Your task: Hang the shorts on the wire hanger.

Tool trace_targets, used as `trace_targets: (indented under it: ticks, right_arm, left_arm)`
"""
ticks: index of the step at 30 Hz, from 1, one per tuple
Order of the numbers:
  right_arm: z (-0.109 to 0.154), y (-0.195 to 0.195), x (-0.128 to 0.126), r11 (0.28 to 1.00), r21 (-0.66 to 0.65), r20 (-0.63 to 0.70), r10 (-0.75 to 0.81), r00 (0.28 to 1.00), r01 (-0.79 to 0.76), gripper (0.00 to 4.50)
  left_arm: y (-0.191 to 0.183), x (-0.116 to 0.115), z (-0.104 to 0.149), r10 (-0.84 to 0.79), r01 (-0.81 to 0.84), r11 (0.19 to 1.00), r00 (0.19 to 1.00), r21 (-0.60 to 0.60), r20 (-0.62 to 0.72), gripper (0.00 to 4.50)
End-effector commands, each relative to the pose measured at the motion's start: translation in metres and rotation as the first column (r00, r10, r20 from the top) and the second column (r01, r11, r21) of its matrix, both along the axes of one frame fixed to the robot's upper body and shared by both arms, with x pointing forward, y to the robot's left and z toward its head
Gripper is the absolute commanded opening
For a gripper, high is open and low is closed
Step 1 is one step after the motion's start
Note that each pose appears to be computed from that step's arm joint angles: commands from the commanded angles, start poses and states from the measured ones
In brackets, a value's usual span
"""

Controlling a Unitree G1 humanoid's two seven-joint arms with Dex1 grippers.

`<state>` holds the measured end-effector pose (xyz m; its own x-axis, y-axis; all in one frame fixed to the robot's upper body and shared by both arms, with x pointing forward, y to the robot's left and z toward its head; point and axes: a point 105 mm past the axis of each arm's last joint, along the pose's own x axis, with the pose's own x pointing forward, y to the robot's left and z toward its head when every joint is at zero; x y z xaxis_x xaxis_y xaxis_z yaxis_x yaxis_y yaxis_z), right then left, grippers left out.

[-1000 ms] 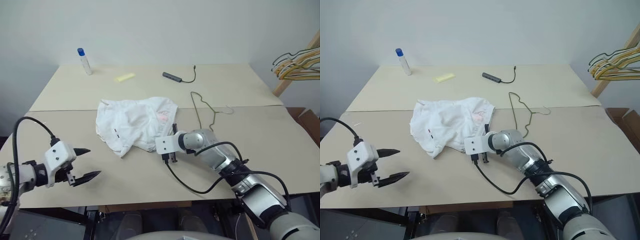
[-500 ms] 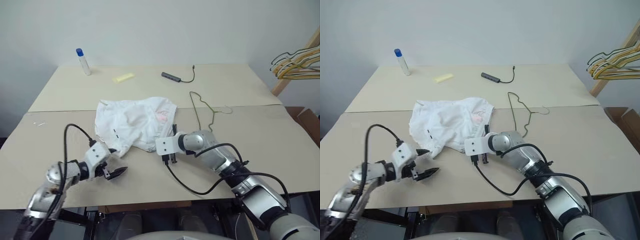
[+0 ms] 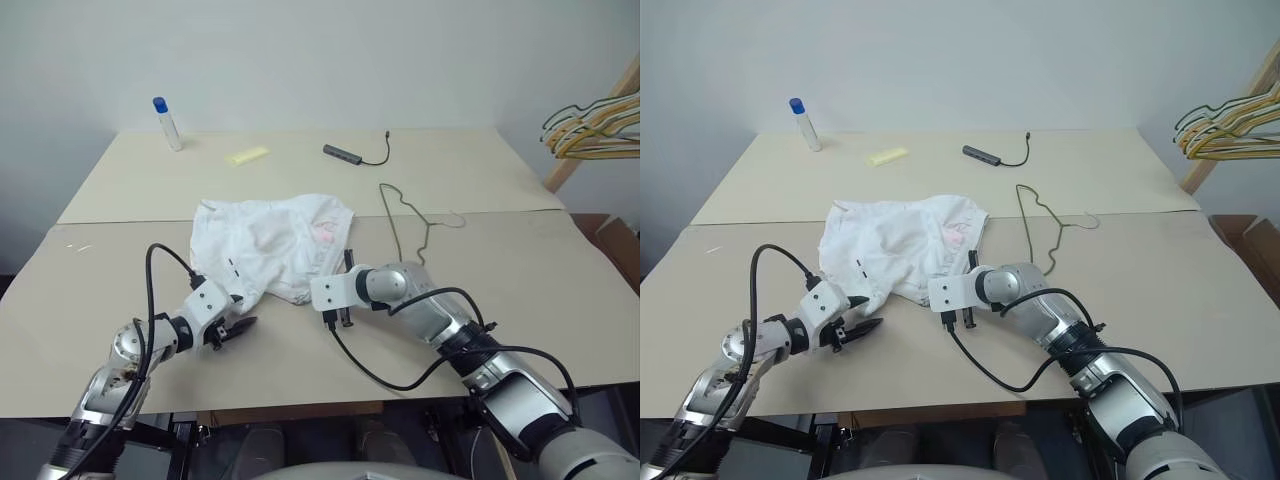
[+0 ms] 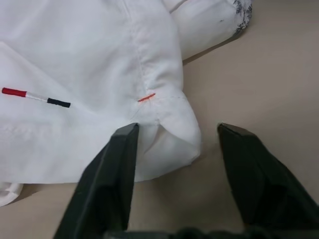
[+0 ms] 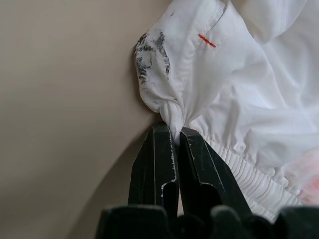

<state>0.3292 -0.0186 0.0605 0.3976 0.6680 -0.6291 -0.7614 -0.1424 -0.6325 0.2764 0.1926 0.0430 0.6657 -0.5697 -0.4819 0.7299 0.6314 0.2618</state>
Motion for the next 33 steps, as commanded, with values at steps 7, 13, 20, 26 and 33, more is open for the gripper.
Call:
trace_targets:
  ticks: [7,13,20,26,33]
  right_arm:
    - [0.008,-0.003,0.005,1.000,0.019,0.032,-0.011,0.999,0.010,0.00]
    - [0.014,-0.022,0.017,0.999,0.006,0.073,-0.051,0.996,0.051,0.00]
    - [0.044,-0.071,0.024,0.998,-0.014,0.165,-0.054,0.985,0.057,0.00]
    - [0.050,-0.099,-0.008,0.995,-0.092,0.082,0.044,0.996,-0.036,0.00]
    - [0.034,-0.114,-0.066,0.955,-0.212,-0.189,0.165,0.968,-0.205,0.00]
  left_arm:
    - [0.012,0.008,-0.005,0.060,-0.060,0.998,0.998,0.037,-0.003,0.03]
    - [0.028,0.009,0.005,0.058,-0.064,0.991,0.997,0.119,0.056,0.03]
    - [0.065,-0.016,0.053,0.010,-0.025,0.991,0.994,0.134,0.111,0.03]
    - [0.067,-0.058,0.075,-0.114,0.112,0.986,0.993,0.127,0.007,0.03]
    - [0.062,-0.113,0.050,-0.227,0.280,0.947,0.930,0.157,-0.288,0.03]
